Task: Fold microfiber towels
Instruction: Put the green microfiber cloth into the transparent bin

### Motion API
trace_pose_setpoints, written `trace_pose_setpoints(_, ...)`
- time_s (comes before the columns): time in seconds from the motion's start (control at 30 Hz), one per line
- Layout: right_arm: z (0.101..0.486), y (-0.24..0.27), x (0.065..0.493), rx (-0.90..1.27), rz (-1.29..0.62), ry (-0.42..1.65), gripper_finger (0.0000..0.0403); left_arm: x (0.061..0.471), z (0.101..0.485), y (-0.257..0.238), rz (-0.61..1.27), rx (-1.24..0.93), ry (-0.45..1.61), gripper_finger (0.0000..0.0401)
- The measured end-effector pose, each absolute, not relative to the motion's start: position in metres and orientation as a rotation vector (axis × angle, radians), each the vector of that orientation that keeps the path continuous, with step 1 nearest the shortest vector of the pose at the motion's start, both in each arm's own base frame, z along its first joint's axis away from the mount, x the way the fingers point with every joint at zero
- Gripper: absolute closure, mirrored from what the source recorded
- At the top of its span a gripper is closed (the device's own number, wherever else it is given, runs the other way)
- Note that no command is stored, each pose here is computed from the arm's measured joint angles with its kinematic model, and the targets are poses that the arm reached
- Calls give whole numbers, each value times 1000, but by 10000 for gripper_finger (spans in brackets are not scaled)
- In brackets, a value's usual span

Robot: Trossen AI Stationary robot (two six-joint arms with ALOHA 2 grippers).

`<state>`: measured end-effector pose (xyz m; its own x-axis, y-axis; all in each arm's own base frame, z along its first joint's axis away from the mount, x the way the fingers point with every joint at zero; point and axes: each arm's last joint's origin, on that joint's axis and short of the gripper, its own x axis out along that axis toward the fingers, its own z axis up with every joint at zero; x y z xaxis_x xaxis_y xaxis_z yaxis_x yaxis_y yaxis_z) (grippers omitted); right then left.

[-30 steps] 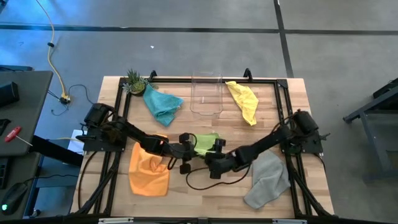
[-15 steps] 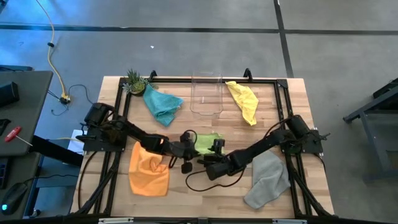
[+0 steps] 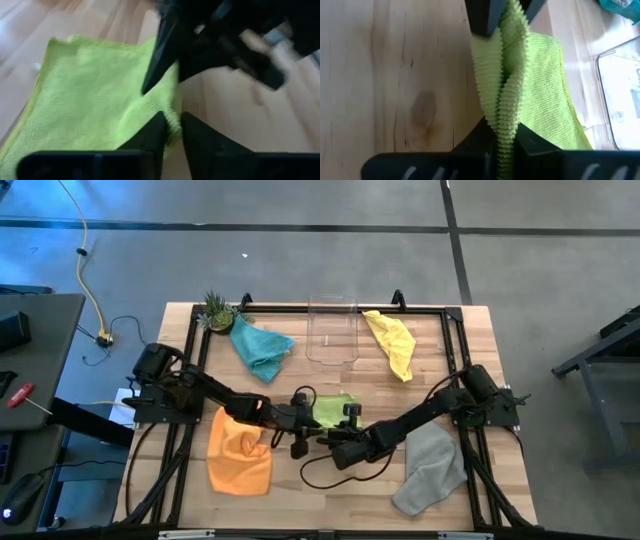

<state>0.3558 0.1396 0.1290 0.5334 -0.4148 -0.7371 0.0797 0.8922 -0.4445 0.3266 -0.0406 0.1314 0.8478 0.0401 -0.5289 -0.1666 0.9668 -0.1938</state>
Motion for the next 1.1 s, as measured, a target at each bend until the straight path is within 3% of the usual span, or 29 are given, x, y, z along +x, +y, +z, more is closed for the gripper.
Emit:
trace_pose_setpoints(0.23, 138, 138, 355, -342, -262, 975, 400, 296, 160, -34, 107, -227, 530, 257)
trace_pose_setpoints(0.4, 161, 131, 354, -289, -228, 948, 401, 262, 170, -20, 150, -274, 472, 229)
trace_pose_setpoints(0.87, 255, 68, 340, -26, -148, 828, 402, 202, 163, 17, 280, -291, 389, 255)
trace_pose_setpoints(1.1, 322, 21, 340, -57, -217, 854, 402, 195, 159, 35, 320, -317, 390, 266)
